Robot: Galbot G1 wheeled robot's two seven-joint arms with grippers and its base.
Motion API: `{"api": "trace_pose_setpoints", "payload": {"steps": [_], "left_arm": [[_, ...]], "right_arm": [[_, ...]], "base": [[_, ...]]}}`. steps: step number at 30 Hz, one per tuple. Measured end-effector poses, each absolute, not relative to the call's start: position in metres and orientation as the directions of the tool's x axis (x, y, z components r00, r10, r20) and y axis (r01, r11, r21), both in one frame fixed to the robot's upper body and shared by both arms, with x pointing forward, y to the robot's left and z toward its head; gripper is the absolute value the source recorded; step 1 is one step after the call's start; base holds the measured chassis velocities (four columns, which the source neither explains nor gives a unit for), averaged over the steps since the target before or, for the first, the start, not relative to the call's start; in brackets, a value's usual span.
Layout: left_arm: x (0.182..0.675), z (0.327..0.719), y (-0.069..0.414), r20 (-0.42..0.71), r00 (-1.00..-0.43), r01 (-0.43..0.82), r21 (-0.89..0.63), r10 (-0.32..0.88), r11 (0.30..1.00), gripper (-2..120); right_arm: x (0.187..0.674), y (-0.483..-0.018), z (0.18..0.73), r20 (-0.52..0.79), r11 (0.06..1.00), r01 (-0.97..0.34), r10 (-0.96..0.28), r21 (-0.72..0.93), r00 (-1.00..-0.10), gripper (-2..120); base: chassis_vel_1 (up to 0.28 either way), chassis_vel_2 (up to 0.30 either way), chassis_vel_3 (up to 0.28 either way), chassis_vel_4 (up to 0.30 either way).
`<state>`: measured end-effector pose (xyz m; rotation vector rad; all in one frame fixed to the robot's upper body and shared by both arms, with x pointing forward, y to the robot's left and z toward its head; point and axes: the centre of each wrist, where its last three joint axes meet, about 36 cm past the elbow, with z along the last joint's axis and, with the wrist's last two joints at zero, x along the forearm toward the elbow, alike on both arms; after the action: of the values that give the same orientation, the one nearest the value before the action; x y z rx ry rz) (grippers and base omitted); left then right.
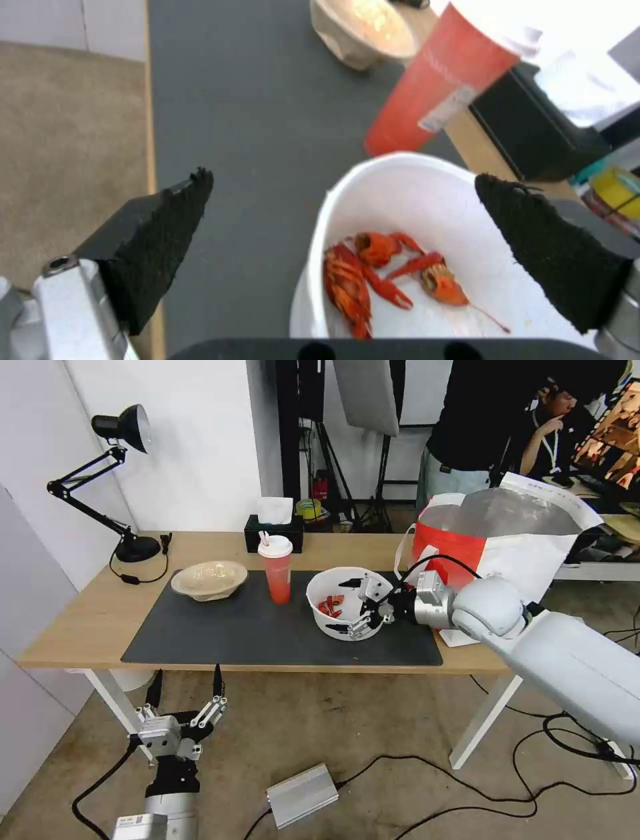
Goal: Pick up the trash from the table and place it into the takeout bag.
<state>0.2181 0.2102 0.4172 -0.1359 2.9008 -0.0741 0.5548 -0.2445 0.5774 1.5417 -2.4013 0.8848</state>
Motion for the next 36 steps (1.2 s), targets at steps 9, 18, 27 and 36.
{"api": "trace_pose_setpoints", "payload": {"steps": [9,18,27,36], "left_arm": [[0.216,0.416,0.211,-0.230,-0.968,-0.093,-0.058,-0.104,0.994,100],[0.216,0.415,0.211,-0.227,-0.968,-0.098,-0.061,-0.109,0.993,100],[0.216,0.414,0.211,-0.227,-0.967,-0.102,-0.065,-0.114,0.993,100],[0.216,0.412,0.210,-0.226,-0.967,-0.102,-0.068,-0.115,0.992,100]], "right_arm": [[0.566,-0.245,0.564,0.463,0.312,-0.874,-0.754,-0.371,-0.466,100],[0.574,-0.247,0.549,0.495,0.316,-0.880,-0.735,-0.355,-0.463,100],[0.580,-0.246,0.541,0.516,0.311,-0.883,-0.723,-0.352,-0.461,100],[0.584,-0.244,0.534,0.528,0.311,-0.883,-0.713,-0.350,-0.461,100]], "base": [[0.000,0.000,0.000,0.000],[0.000,0.000,0.000,0.000],[0.000,0.000,0.000,0.000],[0.000,0.000,0.000,0.000]]}}
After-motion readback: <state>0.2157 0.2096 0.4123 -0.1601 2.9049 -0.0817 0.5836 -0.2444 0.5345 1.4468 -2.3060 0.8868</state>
